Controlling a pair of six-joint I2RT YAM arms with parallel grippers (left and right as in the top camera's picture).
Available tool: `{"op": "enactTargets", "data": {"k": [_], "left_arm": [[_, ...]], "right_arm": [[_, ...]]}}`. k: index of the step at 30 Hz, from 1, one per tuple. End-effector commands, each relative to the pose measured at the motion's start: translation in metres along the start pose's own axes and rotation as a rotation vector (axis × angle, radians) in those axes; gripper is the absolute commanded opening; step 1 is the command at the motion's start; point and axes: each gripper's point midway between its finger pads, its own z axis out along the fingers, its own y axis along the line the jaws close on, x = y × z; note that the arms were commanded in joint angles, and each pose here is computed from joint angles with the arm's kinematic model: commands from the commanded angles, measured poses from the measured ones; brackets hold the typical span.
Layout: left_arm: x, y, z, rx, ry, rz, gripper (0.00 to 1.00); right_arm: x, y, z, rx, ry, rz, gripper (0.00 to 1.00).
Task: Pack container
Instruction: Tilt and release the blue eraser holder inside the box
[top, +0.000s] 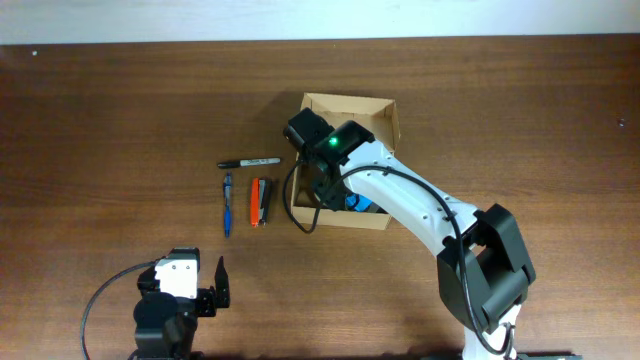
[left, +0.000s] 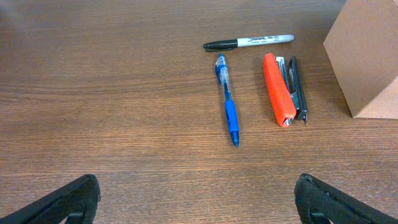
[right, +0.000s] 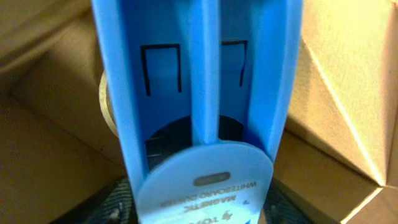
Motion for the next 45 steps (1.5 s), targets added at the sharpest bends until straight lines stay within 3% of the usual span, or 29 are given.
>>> {"op": "enactTargets", "data": {"k": [1,15,33,45], "left_arm": [[0.002,0.000,0.001,-0.001,-0.001,0.019,1.00],[0.002,0.000,0.001,-0.001,-0.001,0.019,1.00],[0.002,0.000,0.001,-0.001,-0.001,0.019,1.00],[0.002,0.000,0.001,-0.001,-0.001,0.019,1.00]], "right_arm": [[-0.014,-0.008,-0.018,0.023,-0.061,0.011,0.71],[-0.022,-0.028,-0.047,0.074,-0.085,0.032,0.70],[-0.004,-0.073,-0.029,-0.006,-0.036,0.173,0.70],[0.006,-0.072,-0.001,-0.035,-0.014,0.194,0.70]]}}
